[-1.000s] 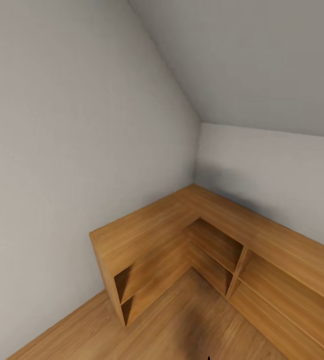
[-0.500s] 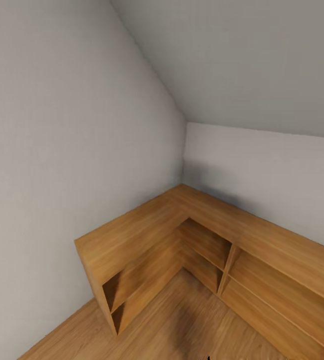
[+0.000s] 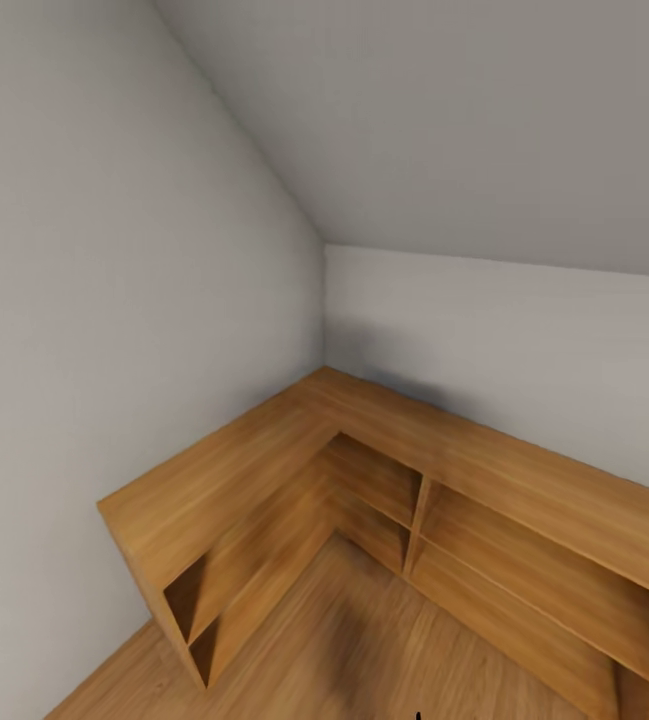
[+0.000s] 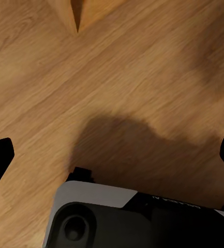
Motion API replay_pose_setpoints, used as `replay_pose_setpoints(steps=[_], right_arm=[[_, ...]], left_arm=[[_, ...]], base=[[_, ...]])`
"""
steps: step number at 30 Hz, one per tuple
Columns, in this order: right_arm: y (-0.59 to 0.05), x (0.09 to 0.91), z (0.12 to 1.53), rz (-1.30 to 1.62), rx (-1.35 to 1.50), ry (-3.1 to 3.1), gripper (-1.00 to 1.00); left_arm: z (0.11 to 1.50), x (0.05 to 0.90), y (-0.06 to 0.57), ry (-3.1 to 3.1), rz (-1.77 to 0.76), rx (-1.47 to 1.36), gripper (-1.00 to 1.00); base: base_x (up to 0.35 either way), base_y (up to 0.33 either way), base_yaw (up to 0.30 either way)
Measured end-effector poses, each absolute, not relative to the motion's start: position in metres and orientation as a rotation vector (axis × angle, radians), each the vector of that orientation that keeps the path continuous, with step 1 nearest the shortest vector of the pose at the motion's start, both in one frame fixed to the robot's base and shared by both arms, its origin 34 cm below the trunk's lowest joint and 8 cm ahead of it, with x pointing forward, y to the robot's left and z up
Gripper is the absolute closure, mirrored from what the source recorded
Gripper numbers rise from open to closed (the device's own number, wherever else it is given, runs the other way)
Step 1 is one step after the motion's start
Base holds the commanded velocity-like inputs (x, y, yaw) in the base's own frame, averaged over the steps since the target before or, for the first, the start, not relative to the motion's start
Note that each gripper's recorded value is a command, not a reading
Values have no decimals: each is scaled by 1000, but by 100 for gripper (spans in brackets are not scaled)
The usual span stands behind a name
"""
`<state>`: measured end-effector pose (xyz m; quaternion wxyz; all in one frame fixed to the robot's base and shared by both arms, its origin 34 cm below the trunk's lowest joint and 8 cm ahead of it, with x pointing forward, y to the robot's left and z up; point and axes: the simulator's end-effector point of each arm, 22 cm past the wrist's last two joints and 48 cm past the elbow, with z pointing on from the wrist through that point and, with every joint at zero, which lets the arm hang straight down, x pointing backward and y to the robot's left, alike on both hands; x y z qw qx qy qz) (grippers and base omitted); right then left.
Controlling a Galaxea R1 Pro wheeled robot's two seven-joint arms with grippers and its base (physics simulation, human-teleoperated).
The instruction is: In the bedroom, organize the workspace by keeping the computer under the desk, ensuring the monitor is on the desk, placing the keyboard on the desk next to the monitor, placing the mouse on the desk next to the keyboard, moving the folder from the swivel chair onto the desk next to the mouse, stacking the notebook on top of the folder with the pen on top of the notebook, and positioning the swivel chair next to the desk.
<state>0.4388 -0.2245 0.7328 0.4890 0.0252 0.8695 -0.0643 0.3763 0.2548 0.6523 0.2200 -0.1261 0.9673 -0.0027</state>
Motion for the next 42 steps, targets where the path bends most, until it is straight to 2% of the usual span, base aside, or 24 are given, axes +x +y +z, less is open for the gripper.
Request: replay_pose_setpoints(steps=[42], right_arm=[[-208, 436, 726, -85, 16, 2139, -100]], left_arm=[[650, 374, 247, 2673, -14, -379, -100]], base=[[0, 0, -288]])
